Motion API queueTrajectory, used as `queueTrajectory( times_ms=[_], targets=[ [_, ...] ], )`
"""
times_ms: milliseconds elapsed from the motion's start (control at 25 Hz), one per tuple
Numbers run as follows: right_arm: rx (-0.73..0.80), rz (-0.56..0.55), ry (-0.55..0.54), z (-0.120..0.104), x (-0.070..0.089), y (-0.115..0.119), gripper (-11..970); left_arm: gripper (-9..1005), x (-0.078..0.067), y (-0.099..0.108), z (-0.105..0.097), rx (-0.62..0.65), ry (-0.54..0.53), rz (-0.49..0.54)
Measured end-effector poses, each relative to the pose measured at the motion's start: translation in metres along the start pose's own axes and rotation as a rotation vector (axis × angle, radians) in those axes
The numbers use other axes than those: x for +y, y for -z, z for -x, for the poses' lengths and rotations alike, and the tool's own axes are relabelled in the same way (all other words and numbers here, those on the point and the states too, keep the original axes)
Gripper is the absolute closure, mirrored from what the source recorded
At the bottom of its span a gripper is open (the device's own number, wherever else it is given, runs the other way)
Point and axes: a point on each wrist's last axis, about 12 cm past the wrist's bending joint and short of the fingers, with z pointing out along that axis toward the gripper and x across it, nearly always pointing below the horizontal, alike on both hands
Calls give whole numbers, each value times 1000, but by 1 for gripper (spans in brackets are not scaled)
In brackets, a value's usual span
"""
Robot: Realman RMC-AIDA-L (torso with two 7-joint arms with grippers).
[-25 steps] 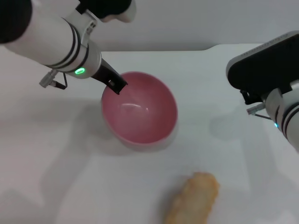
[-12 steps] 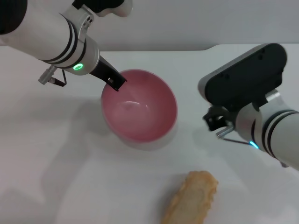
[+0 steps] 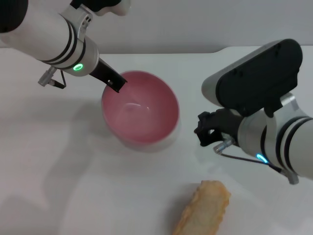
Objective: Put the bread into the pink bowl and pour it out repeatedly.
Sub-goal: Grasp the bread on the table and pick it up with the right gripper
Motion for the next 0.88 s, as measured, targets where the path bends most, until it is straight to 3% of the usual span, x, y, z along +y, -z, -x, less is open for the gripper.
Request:
queueTrajectory(
  times_ms=[160, 200, 680, 880],
  targets=[
    [24, 55, -17, -3, 10, 2, 851, 953, 6, -3, -1, 3, 13, 7],
    [47, 102, -25, -8, 18, 3, 850, 953, 6, -3, -1, 2, 14, 9],
    [149, 114, 35, -35, 39, 4, 837, 953, 12, -10, -4, 21, 25, 25],
    [134, 115, 67, -35, 48, 7, 831, 953, 14, -14, -5, 26, 32, 28]
  ],
)
